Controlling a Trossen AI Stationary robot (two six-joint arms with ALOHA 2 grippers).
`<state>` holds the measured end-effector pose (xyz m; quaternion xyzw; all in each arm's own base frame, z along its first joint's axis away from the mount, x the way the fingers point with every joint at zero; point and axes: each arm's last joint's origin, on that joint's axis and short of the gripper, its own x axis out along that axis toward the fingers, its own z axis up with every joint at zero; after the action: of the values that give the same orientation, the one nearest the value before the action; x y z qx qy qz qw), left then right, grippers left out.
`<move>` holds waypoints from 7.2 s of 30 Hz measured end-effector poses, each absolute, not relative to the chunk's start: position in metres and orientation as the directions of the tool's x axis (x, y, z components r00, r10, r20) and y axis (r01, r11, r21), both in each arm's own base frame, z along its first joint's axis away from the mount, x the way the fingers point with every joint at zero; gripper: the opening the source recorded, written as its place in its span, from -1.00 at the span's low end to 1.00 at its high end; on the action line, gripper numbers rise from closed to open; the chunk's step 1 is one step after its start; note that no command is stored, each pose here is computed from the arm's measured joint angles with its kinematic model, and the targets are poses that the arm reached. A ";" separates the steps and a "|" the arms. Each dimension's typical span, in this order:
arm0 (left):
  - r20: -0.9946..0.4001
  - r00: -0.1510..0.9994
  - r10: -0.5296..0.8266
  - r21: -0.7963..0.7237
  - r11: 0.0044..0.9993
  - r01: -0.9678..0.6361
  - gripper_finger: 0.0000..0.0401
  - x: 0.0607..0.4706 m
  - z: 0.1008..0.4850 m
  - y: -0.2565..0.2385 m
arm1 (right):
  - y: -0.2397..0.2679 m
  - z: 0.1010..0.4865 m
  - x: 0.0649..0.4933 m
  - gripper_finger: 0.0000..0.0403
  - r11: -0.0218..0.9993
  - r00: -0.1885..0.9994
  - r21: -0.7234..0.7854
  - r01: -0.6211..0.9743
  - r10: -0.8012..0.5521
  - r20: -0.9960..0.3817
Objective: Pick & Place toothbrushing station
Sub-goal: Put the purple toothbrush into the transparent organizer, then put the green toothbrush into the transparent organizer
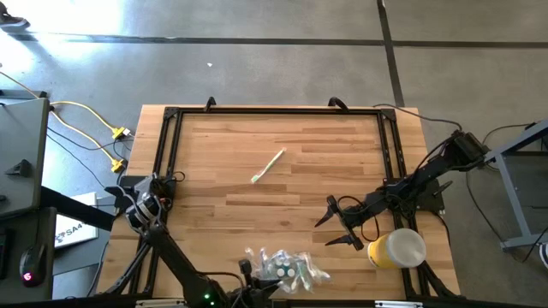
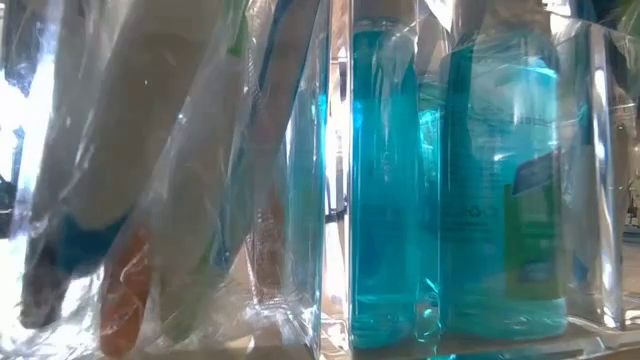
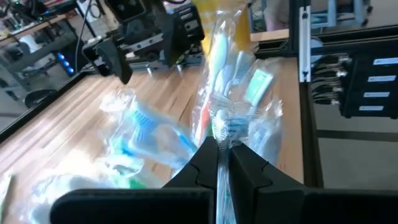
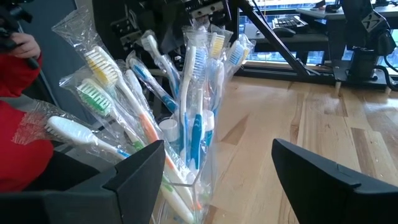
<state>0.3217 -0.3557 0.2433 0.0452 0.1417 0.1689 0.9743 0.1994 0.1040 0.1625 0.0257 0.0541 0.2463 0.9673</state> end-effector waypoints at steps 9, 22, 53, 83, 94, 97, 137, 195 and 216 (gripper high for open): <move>-0.278 0.892 0.356 0.093 0.935 -0.343 -0.96 0.315 0.235 -0.358 | 0.104 0.163 0.199 0.43 0.877 0.873 0.079 -0.474 0.480 -0.092; -0.338 0.892 0.301 0.075 0.953 -0.293 -0.73 0.320 0.233 -0.355 | 0.104 0.163 0.199 0.43 0.877 0.873 0.080 -0.473 0.479 -0.090; -0.349 0.898 0.267 0.104 0.964 -0.246 -0.34 0.319 0.267 -0.361 | 0.104 0.162 0.199 0.43 0.877 0.873 0.076 -0.474 0.479 -0.093; -0.323 0.903 0.285 0.225 0.949 -0.219 -0.34 0.305 0.300 -0.369 | 0.097 0.166 0.203 0.43 0.952 0.950 0.045 -0.304 0.307 -0.059; -0.273 0.861 0.429 0.451 0.848 -0.279 -0.34 0.282 0.351 -0.343 | 0.052 0.210 0.222 0.43 0.978 0.999 -0.204 -0.053 0.053 -0.006; -0.299 0.842 0.449 0.474 0.836 -0.277 -0.34 0.279 0.362 -0.324 | 0.031 0.235 0.236 0.43 0.973 0.994 -0.230 0.001 -0.026 -0.105; -0.594 0.730 0.338 0.199 0.941 -0.274 -0.34 0.225 0.501 -0.094 | -0.064 0.195 0.396 0.29 0.977 0.747 -0.213 0.008 -0.147 -0.648; -0.689 0.677 0.259 0.162 0.965 -0.204 -0.34 0.234 0.482 -0.102 | -0.050 0.151 0.427 -0.96 0.944 0.382 -0.323 -0.069 -0.274 -0.883; -0.726 0.665 0.174 0.114 0.985 -0.133 -0.34 0.233 0.481 -0.104 | 0.113 0.395 0.263 -0.97 0.944 0.871 -0.331 -0.012 -0.153 -0.466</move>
<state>0.2332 -0.1041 0.4812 0.0257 0.4004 0.0840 0.9121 0.2634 0.1133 0.3951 -0.1639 0.2508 -0.0369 0.9533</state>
